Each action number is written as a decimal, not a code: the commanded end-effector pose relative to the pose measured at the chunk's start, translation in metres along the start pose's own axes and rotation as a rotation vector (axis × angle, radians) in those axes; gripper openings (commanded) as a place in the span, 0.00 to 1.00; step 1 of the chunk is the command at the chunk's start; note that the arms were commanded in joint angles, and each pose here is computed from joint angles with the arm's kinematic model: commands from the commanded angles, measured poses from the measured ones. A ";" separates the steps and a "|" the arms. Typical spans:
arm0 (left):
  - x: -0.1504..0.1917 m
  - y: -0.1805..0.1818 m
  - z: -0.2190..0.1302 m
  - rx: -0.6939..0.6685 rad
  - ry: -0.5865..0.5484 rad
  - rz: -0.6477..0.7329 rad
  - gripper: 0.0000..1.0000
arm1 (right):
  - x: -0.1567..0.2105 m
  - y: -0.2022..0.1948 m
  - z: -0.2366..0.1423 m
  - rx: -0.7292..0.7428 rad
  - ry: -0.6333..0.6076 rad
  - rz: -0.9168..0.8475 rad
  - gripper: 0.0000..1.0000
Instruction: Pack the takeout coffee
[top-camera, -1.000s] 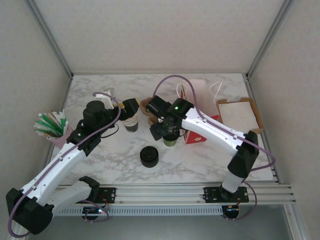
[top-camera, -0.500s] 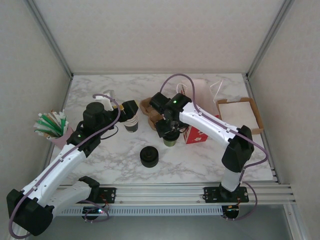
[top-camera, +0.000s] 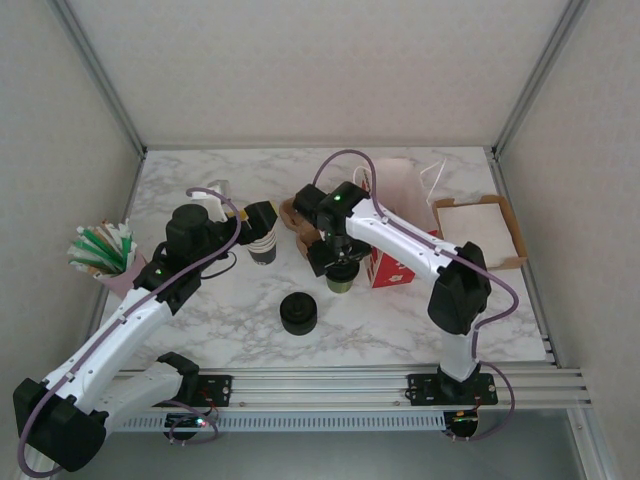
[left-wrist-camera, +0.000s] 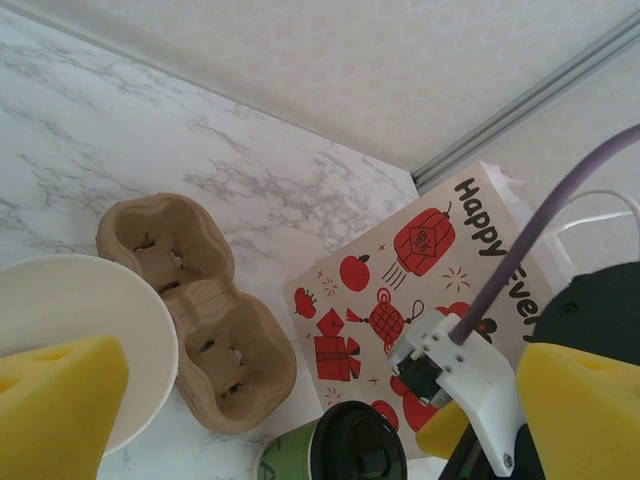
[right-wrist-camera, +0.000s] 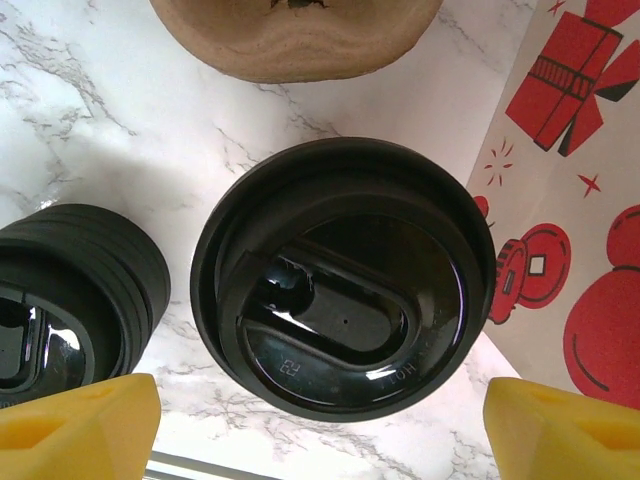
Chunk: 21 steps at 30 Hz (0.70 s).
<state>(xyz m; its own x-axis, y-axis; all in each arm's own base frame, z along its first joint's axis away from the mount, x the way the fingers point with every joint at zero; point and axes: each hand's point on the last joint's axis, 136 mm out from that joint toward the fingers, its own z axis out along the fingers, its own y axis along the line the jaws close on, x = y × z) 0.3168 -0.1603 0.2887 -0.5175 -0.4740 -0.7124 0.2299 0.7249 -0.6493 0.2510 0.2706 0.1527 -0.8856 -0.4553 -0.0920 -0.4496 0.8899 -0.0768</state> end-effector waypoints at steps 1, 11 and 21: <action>-0.010 -0.010 -0.004 0.035 -0.018 0.007 1.00 | -0.001 -0.004 -0.002 -0.007 0.030 -0.002 0.84; -0.009 -0.009 -0.003 0.035 -0.013 0.013 1.00 | -0.005 -0.008 0.006 0.016 0.067 -0.007 0.84; -0.009 -0.009 0.000 0.038 -0.008 0.014 1.00 | -0.005 -0.010 0.013 -0.008 0.079 0.004 0.84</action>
<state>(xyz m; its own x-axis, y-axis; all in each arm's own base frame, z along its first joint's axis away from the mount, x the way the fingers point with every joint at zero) 0.3175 -0.1612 0.2867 -0.5259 -0.4703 -0.7087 0.2311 0.7229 -0.6512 0.2647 0.2659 0.1434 -0.8951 -0.4435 -0.0463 -0.4388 0.8945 -0.0854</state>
